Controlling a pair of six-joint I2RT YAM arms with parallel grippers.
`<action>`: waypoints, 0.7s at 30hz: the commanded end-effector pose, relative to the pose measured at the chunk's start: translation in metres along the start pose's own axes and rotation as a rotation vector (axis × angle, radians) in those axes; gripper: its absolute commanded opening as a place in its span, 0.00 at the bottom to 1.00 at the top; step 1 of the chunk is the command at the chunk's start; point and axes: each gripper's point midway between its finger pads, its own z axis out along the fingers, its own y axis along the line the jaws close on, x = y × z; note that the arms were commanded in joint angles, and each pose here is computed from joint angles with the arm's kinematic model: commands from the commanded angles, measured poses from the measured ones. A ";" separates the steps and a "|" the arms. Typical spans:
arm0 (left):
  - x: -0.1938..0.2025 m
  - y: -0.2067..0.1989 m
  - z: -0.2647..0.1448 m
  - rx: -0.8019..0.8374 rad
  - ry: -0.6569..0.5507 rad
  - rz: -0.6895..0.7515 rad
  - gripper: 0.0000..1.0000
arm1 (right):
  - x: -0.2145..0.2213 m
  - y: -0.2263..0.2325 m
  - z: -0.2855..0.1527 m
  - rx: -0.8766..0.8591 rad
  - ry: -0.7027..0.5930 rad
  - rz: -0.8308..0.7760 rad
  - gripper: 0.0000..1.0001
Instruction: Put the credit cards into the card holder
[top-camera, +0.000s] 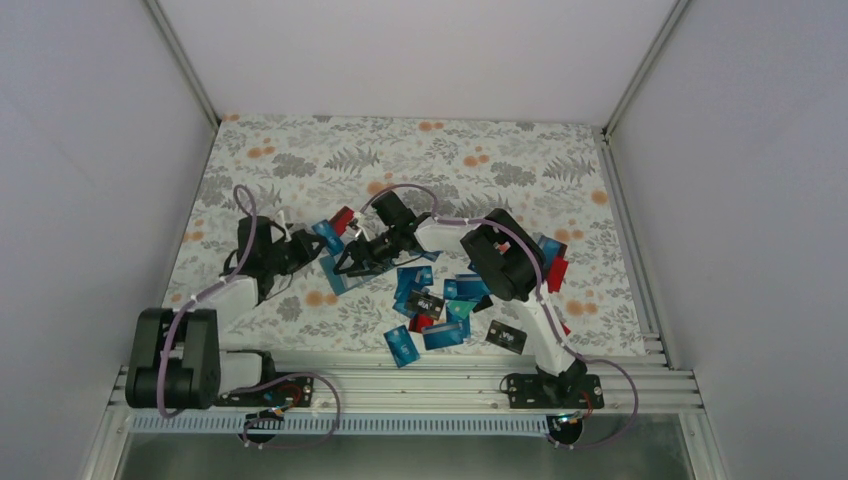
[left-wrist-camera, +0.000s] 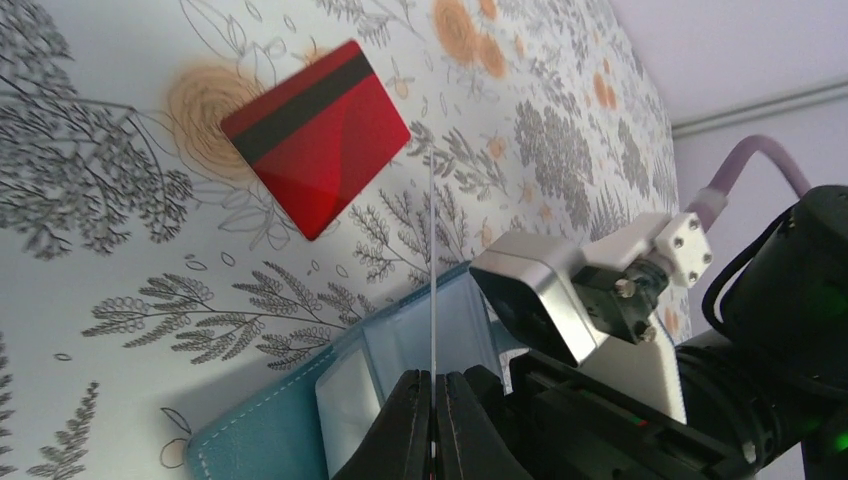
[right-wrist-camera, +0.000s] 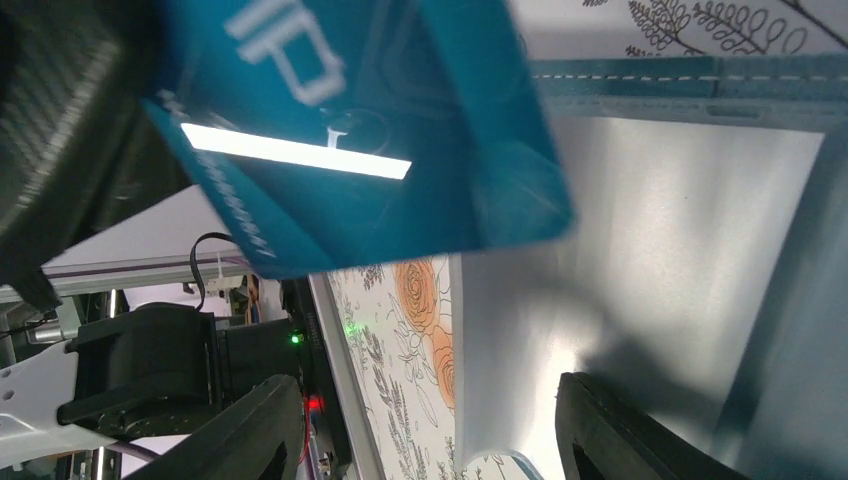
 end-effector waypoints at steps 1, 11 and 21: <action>0.006 -0.015 0.010 0.122 0.048 0.046 0.02 | 0.008 -0.007 0.005 0.029 0.015 0.011 0.64; 0.030 0.003 0.024 0.019 0.103 0.027 0.02 | 0.004 0.011 -0.002 0.018 0.010 -0.018 0.64; 0.041 0.016 0.034 -0.057 0.117 0.026 0.02 | 0.005 0.048 -0.021 -0.002 0.003 -0.080 0.66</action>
